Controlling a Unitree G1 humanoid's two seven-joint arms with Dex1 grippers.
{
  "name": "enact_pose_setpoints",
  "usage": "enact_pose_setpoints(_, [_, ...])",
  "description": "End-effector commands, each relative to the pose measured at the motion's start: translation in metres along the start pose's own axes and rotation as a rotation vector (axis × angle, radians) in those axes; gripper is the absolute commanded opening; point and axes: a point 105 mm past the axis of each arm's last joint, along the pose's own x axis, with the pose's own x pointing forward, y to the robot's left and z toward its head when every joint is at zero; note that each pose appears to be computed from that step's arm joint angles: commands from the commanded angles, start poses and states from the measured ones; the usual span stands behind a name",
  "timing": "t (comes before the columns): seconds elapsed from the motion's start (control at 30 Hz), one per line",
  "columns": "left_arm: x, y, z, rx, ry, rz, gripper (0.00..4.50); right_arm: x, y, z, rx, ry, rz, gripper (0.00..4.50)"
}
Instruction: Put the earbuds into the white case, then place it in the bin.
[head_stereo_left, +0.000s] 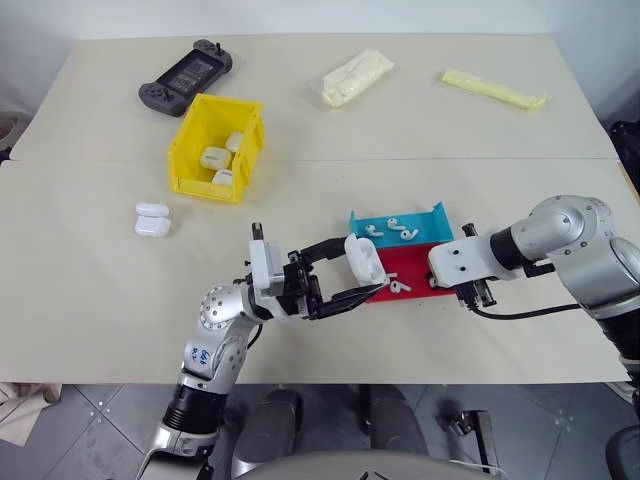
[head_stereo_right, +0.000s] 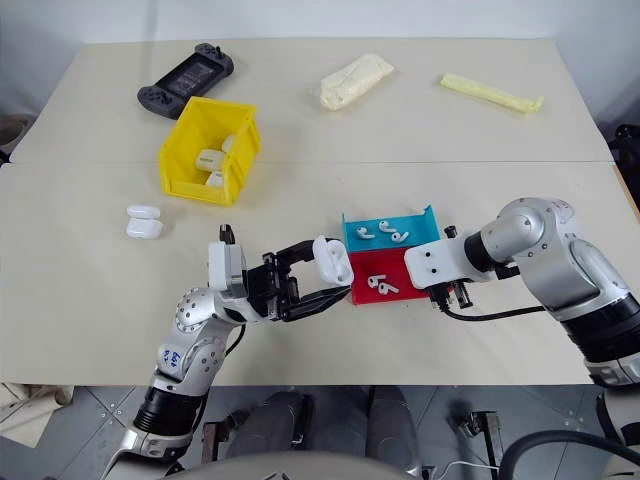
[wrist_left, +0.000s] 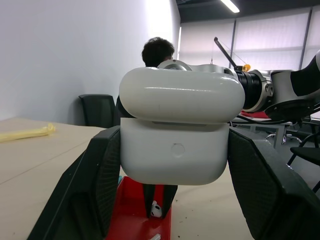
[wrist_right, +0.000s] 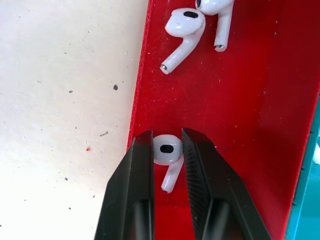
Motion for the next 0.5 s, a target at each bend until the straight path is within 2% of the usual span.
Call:
enact_pose_setpoints(0.03, [0.004, -0.006, 0.011, 0.031, -0.027, -0.031, 2.80, 0.002, 0.000, -0.001, 0.002, 0.012, 0.005, 0.44])
enact_pose_setpoints(0.2, [0.003, -0.004, 0.010, 0.046, -0.018, -0.059, 2.80, -0.011, -0.005, 0.008, 0.026, -0.058, -0.053, 0.44])
enact_pose_setpoints(0.3, [0.001, -0.002, 0.009, 0.046, -0.013, -0.081, 2.80, -0.026, -0.009, 0.017, 0.050, -0.164, -0.113, 0.44])
enact_pose_setpoints(0.47, [-0.002, 0.006, 0.006, 0.029, -0.020, -0.089, 2.80, -0.048, -0.010, 0.017, 0.151, -0.340, -0.285, 0.44])
enact_pose_setpoints(0.5, [-0.003, 0.007, 0.007, 0.034, -0.041, -0.101, 2.80, -0.050, -0.010, 0.021, 0.176, -0.408, -0.330, 0.44])
